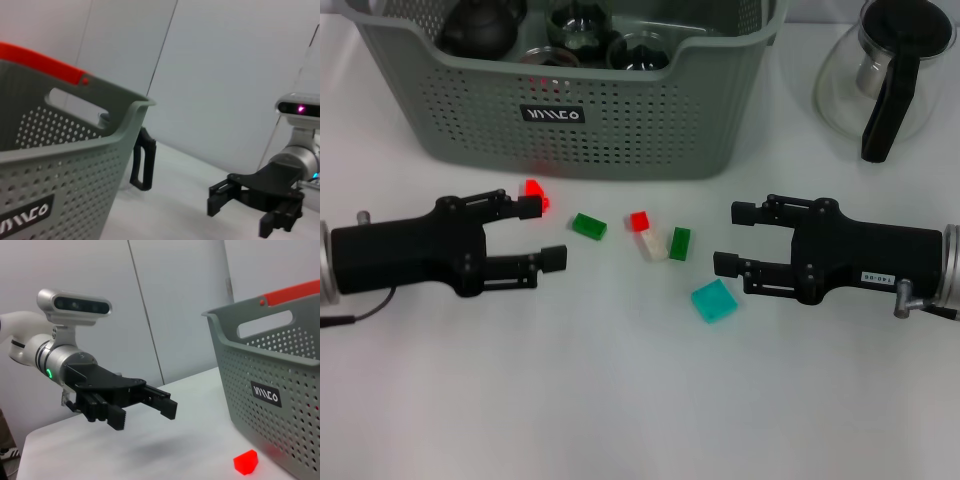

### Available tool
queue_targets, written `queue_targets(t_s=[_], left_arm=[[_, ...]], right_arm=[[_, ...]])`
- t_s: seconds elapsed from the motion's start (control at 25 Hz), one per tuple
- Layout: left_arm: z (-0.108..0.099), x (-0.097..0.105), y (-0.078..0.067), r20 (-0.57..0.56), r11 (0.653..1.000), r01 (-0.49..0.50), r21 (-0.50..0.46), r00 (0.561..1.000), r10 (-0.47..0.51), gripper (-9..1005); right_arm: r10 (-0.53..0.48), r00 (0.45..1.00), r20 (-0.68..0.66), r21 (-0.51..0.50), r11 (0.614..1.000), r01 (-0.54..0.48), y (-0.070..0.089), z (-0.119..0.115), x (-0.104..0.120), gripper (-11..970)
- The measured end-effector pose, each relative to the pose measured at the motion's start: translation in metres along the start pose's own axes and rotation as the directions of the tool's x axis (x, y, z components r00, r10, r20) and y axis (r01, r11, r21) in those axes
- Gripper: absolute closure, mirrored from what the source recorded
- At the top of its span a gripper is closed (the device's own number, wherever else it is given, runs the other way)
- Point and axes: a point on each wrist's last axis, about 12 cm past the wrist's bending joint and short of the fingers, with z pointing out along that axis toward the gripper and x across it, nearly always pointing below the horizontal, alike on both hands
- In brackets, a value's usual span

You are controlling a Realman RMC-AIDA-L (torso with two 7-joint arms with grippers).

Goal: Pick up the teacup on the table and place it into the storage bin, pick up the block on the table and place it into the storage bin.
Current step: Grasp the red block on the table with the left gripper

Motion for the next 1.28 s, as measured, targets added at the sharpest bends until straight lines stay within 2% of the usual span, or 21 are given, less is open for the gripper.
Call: queue_targets(t_s=[0.08, 0.24, 0.28, 0.36, 0.76, 1.28], left_arm=[[0.001, -0.002, 0.005, -0.013, 0.999, 0.019, -0.030, 1.000, -0.020, 174], [0.002, -0.013, 0.030, -0.069, 0.975, 0.113, -0.189, 0.989, -0.128, 180], [0.002, -0.013, 0.030, -0.069, 0.975, 0.113, -0.189, 0.989, -0.128, 181], [0.009, -0.017, 0.045, -0.123, 0.958, 0.105, -0.268, 0.982, -0.143, 184], [0.042, -0.010, 0.053, -0.254, 0.948, -0.042, -0.316, 0.966, -0.042, 198], [0.062, -0.005, 0.057, -0.301, 0.927, -0.090, -0.365, 0.953, -0.026, 216]], right_arm=[[0.002, 1.000, 0.001, 0.001, 1.000, -0.002, 0.000, 0.000, 0.000, 214], [0.009, 1.000, 0.003, -0.002, 1.000, -0.009, -0.001, 0.001, -0.002, 214], [0.010, 1.000, 0.003, -0.003, 1.000, -0.010, -0.001, 0.001, -0.002, 214], [0.012, 1.000, 0.004, -0.003, 1.000, -0.012, -0.001, 0.002, -0.002, 214], [0.016, 1.000, 0.005, -0.001, 1.000, -0.016, 0.000, 0.001, -0.001, 214], [0.011, 1.000, 0.005, -0.004, 1.000, -0.011, -0.001, 0.003, -0.003, 214]])
